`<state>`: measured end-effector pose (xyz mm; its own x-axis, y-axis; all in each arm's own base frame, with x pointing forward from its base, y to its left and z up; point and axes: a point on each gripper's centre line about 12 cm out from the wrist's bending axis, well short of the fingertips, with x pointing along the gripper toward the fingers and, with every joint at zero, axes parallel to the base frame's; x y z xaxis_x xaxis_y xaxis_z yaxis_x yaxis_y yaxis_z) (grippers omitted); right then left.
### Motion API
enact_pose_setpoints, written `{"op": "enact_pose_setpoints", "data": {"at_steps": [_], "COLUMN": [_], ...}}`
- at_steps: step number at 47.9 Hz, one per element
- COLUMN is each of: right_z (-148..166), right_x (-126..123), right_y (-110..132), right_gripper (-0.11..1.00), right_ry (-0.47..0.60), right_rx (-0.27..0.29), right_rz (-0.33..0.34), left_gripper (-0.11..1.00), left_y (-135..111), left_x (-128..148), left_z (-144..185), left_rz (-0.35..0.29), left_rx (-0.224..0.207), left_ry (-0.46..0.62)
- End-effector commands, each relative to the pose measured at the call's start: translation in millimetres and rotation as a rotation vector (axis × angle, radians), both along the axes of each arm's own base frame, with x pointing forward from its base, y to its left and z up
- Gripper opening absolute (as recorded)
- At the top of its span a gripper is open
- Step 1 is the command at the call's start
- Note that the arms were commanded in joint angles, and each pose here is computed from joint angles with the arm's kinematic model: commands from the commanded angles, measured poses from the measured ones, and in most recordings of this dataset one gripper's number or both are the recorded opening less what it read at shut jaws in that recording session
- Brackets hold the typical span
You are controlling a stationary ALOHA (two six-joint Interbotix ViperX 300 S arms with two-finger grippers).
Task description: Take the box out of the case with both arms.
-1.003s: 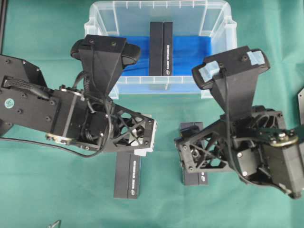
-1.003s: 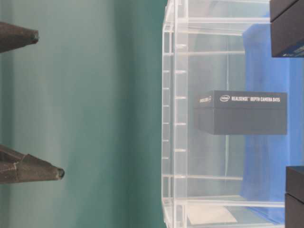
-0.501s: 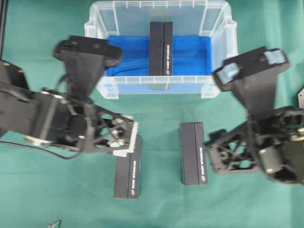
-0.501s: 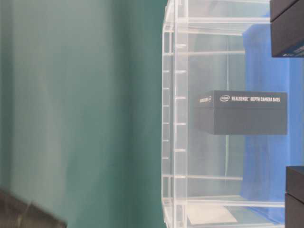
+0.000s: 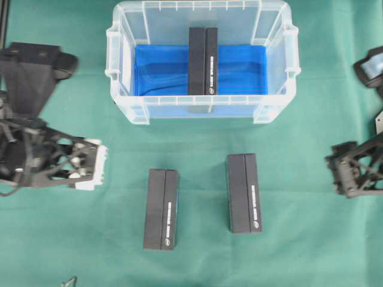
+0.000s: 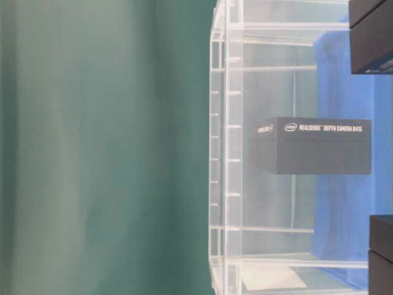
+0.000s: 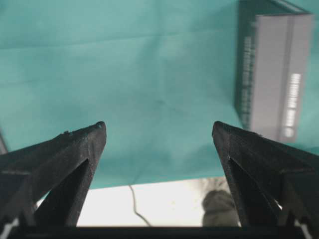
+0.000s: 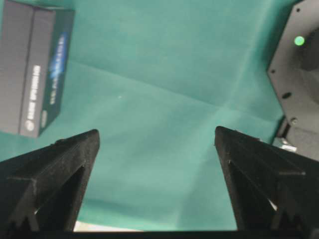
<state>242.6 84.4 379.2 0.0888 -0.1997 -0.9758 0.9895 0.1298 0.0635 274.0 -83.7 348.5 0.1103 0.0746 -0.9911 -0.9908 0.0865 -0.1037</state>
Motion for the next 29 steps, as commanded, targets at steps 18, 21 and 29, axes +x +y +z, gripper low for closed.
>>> {"op": "enact_pose_setpoints", "data": {"at_steps": [18, 21, 29], "right_z": [4, 4, 3], "right_x": [-13, -12, -12], "right_y": [-5, -5, -4], "right_gripper": [0.9, 0.9, 0.9], "right_ry": [-0.039, -0.045, -0.046], "right_rx": [0.017, 0.019, 0.02], "right_rz": [0.008, 0.009, 0.01], "left_gripper": [0.9, 0.9, 0.9], "left_y": [1, 1, 1], "left_x": [-25, -24, -23], "left_z": [2, 2, 3], "left_rz": [0.026, 0.027, 0.028], "left_rx": [-0.019, -0.017, -0.018], "left_ry": [-0.039, -0.04, -0.042]}}
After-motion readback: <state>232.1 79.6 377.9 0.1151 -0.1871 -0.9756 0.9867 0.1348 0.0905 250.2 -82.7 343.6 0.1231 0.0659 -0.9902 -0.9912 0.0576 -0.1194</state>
